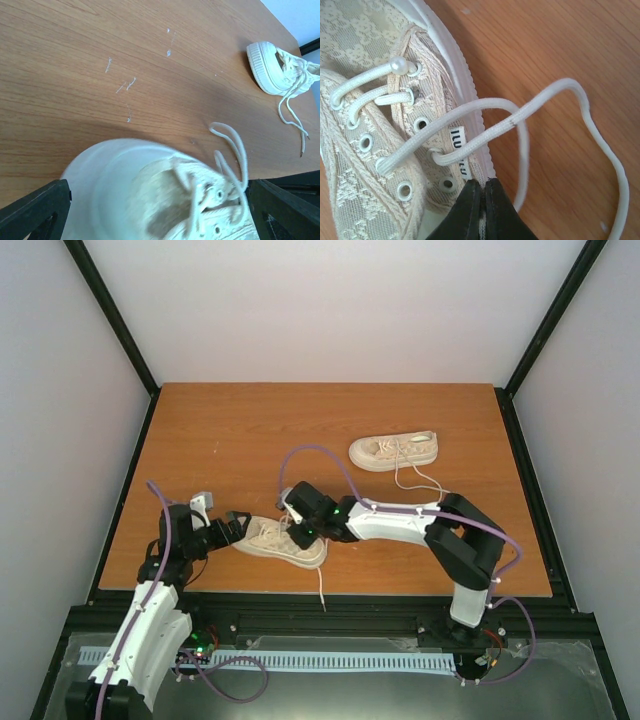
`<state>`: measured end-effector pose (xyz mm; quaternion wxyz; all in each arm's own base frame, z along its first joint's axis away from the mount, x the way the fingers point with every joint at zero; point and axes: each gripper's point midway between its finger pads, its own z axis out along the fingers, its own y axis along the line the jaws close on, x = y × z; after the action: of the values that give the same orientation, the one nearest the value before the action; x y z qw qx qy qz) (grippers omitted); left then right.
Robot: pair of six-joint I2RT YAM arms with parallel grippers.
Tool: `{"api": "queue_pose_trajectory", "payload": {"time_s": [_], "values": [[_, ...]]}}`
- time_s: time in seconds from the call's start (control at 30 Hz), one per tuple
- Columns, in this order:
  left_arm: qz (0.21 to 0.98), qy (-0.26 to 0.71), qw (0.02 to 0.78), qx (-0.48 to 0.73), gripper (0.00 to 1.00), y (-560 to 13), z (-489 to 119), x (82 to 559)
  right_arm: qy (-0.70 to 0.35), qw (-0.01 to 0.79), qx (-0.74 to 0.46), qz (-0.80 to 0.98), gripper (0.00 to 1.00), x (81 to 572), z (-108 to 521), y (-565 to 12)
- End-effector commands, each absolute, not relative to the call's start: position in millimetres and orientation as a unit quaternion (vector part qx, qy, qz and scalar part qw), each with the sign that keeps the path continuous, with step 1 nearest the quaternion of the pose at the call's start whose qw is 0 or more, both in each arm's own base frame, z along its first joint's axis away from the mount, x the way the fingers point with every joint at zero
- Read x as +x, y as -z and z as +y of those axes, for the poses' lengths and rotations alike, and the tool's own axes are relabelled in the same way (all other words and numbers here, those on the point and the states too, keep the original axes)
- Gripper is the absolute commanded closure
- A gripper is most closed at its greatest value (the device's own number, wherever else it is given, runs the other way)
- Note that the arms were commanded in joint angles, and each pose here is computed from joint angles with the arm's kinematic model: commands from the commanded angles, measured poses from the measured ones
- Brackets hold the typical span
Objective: Tie the shoes
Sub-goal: Move the shoe to the center of the board.
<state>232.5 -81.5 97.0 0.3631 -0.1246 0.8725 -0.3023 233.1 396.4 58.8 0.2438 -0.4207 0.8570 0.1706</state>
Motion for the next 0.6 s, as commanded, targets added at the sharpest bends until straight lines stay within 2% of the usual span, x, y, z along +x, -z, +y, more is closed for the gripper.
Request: {"api": "queue_pose_trajectory", "payload": {"time_s": [0.0,0.13,0.3,0.33,0.37,0.43,0.47,0.53,0.57], "values": [[0.869,0.315,0.365,-0.115,0.00,-101,-87,231,-0.096,0.229,-0.324,0.913,0.97,235,334,-45],[0.864,0.326,0.371,-0.098,0.00,-106,-92,231,-0.067,0.275,-0.214,0.935,0.97,242,293,-63],[0.858,0.342,0.378,-0.064,0.00,-115,-106,229,-0.127,0.320,-0.141,0.928,0.97,232,271,-93],[0.857,0.345,0.380,-0.055,0.00,-117,-110,227,-0.135,0.327,-0.134,0.926,0.95,230,268,-99],[0.856,0.347,0.380,-0.046,0.00,-119,-115,226,-0.143,0.333,-0.129,0.923,0.86,228,264,-104],[0.858,0.343,0.380,-0.028,0.00,-121,-127,225,-0.151,0.348,-0.119,0.917,0.47,225,255,-116],[0.861,0.339,0.378,-0.019,0.00,-122,-133,223,-0.151,0.357,-0.113,0.915,0.33,224,248,-122],[0.868,0.331,0.370,-0.005,0.01,-122,-147,222,-0.154,0.380,-0.101,0.906,0.16,222,233,-137],[0.871,0.327,0.367,0.002,0.01,-123,-154,220,-0.155,0.387,-0.097,0.904,0.11,221,226,-142]]}}
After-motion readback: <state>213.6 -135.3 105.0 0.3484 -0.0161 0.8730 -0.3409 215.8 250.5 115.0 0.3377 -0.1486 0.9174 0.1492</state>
